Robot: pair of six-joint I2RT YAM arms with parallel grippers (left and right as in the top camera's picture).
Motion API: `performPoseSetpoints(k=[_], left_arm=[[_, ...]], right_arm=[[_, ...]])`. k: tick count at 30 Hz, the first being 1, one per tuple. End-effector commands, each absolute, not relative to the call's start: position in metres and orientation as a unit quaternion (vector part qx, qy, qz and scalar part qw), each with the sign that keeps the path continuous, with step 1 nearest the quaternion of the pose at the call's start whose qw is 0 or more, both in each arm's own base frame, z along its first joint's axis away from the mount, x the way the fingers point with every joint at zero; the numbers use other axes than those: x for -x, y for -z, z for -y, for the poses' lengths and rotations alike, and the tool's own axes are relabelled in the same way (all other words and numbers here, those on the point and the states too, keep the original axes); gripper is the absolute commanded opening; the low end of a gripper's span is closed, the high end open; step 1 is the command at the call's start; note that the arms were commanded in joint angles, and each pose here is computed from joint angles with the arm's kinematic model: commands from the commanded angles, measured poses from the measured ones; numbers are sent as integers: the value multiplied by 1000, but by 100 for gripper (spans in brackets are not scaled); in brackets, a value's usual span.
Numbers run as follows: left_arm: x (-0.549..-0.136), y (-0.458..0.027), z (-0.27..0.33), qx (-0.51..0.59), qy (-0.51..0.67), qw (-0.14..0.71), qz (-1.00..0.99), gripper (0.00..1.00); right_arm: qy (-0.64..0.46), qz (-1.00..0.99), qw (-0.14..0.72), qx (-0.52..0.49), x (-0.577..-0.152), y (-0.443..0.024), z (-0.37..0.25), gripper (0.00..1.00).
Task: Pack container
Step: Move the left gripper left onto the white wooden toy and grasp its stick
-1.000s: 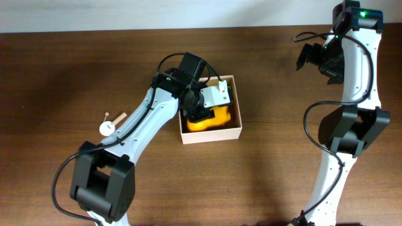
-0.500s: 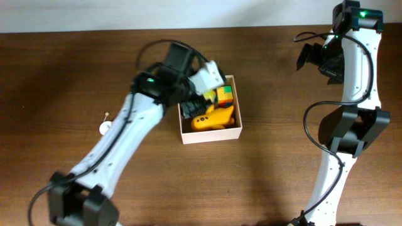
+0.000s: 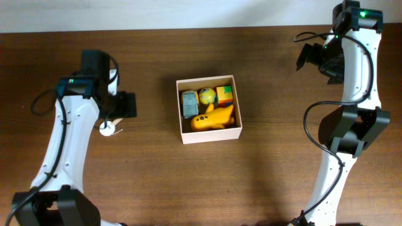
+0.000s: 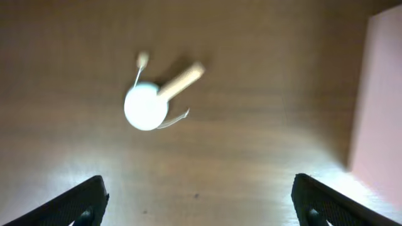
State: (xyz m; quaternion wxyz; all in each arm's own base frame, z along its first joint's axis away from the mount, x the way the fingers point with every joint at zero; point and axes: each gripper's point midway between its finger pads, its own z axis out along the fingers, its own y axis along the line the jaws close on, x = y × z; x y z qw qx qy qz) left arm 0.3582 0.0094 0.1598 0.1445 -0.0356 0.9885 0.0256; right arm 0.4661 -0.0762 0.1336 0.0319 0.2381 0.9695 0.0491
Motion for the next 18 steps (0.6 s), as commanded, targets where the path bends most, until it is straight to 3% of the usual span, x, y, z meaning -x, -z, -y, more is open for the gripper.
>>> performPoseSetpoints(k=[1, 6, 18], left_arm=[[-332, -108, -39, 81, -43, 95, -991, 95], [-343, -82, -43, -1, -54, 125, -991, 96], [-382, -71, -30, -217, -59, 195, -955, 100]], right_arm=[[-52, -967, 40, -245, -468, -138, 79, 99], [-52, -967, 40, -245, -468, -138, 79, 99], [-52, -967, 40, -245, -468, -138, 79, 99]])
